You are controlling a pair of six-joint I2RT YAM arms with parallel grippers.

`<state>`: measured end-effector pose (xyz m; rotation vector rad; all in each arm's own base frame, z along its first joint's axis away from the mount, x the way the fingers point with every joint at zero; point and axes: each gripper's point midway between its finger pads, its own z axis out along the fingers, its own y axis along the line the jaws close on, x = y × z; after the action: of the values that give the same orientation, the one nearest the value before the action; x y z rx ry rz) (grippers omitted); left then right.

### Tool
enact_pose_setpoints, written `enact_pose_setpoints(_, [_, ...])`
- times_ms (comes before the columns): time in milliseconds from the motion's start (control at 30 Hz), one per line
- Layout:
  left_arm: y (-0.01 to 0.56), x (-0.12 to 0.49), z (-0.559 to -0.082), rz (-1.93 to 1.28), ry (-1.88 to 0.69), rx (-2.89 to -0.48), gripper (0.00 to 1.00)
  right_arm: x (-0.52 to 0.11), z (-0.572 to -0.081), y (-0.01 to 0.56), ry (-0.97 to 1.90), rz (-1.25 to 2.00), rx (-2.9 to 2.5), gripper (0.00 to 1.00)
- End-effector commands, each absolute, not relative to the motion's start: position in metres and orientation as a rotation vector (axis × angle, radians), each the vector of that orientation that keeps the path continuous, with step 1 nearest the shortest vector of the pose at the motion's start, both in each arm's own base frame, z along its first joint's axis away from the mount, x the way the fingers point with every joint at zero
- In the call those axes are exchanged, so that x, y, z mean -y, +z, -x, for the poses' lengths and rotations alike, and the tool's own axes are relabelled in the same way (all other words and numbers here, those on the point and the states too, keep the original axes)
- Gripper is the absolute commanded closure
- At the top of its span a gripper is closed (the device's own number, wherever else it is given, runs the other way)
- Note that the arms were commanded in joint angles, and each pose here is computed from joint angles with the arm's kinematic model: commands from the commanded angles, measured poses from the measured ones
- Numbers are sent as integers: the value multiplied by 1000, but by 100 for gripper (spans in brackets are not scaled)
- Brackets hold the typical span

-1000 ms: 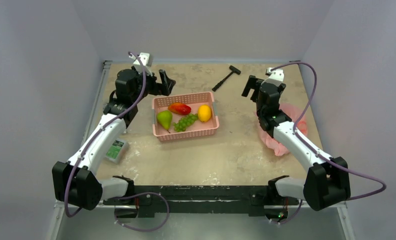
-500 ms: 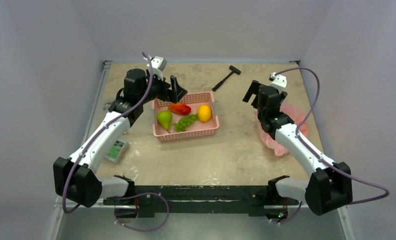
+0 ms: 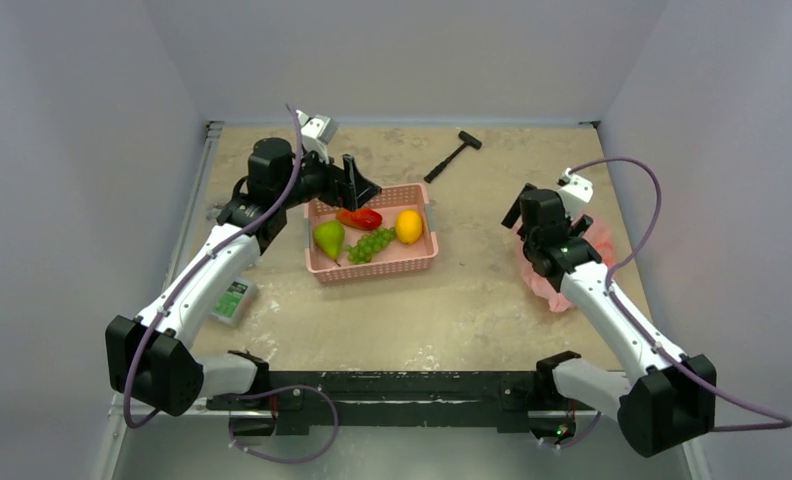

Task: Take the fake fruits out of the plastic bag
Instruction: Move the plastic bag to the center of the board.

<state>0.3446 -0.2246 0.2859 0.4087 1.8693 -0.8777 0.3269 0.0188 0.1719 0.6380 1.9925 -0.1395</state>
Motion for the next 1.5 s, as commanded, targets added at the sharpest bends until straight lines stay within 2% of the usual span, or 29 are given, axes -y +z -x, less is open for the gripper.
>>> enact_pose_setpoints(0, [325,236,-336,-456,-952,-1757,7,13,-296,185,-262,-764,-1914,1])
enact_pose_setpoints(167, [323,239,-335,-462,-961,-1762,8,54,-288,182,-204,-914,-1847,1])
enact_pose_setpoints(433, [319,249,-328,-512,-977,-1778,9,68,-303,142,-163,-1013,-1943,1])
enact_pose_setpoints(700, [316,256,-326,-537,-1009,-1794,9,63,-306,96,-184,-1038,-2106,13])
enact_pose_setpoints(900, [315,256,-326,-541,-1011,-1796,9,55,-302,76,-174,-973,-2229,28])
enact_pose_setpoints(967, [315,257,-326,-543,-1017,-1799,9,45,-300,72,-125,-926,-2272,38])
enact_pose_setpoints(1067, [312,259,-328,-545,-1021,-1808,9,36,-295,70,-67,-872,-2310,63])
enact_pose_setpoints(1267, [309,260,-329,-542,-1029,-1824,9,3,-277,68,103,-820,-2378,94])
enact_pose_setpoints(1333, [309,260,-329,-542,-1035,-1825,9,-13,-267,65,146,-786,-2424,98])
enact_pose_setpoints(1467, [308,262,-328,-544,-1045,-1830,9,-61,-245,61,222,-651,-2515,100])
